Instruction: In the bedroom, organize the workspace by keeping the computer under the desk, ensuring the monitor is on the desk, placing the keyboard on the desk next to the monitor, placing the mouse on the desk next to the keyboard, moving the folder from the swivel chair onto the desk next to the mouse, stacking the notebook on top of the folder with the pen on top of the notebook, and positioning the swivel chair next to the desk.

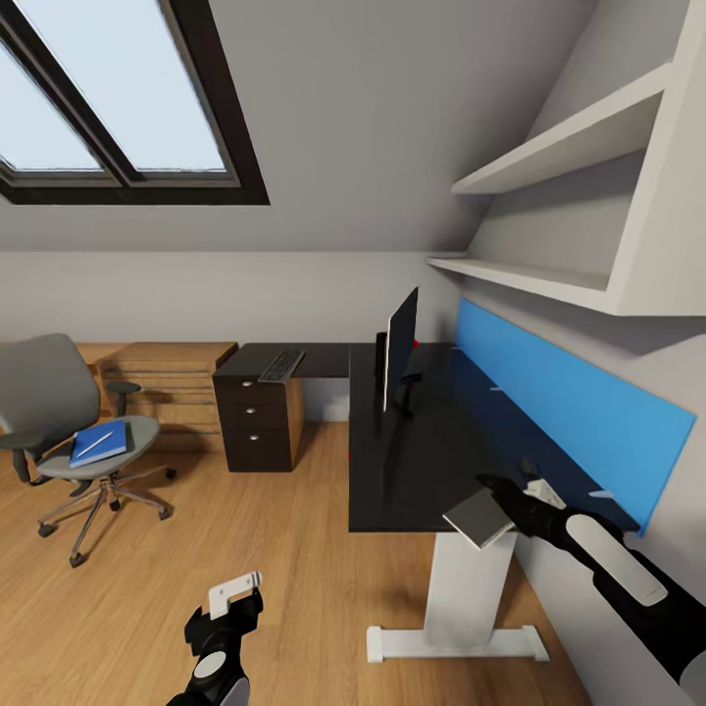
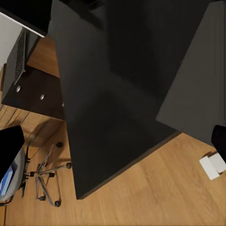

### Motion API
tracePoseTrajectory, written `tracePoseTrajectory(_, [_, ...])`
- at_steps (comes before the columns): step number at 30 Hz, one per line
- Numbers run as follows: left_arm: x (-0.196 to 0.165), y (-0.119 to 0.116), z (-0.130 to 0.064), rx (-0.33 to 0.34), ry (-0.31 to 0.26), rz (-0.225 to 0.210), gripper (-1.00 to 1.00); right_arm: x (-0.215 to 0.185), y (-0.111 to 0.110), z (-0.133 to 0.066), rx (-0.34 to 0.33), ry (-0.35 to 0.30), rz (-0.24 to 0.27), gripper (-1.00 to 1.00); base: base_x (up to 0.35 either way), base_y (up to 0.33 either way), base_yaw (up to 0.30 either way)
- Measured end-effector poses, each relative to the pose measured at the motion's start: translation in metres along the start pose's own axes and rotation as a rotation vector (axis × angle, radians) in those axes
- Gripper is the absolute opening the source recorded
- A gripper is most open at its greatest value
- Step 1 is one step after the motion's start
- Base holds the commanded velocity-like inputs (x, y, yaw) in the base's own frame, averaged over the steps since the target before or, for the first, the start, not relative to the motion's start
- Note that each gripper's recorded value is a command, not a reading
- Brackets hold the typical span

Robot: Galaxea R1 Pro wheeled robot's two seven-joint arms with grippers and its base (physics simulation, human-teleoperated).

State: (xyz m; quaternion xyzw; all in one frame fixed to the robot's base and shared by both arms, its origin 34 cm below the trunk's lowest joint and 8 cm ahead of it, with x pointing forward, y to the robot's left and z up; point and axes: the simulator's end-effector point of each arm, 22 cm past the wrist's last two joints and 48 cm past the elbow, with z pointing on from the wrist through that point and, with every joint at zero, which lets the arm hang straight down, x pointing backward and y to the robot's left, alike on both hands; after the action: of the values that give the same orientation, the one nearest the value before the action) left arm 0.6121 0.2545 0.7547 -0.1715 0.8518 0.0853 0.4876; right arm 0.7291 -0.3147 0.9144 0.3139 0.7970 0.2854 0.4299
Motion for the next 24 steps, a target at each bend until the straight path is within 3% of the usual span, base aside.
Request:
tracePoseTrajectory(13, [0.017,0.003,0.011,-0.011,-0.001,0.000,1.00,0.011,-0.040,0.017,-0.014,0.006,0.037,1.00,0.000,0.000,0.000])
tracePoseTrajectory(24, [0.033,0.003,0.019,-0.011,-0.001,0.001,1.00,0.025,-0.062,0.026,-0.110,0.049,0.142,1.00,0.000,0.000,0.000])
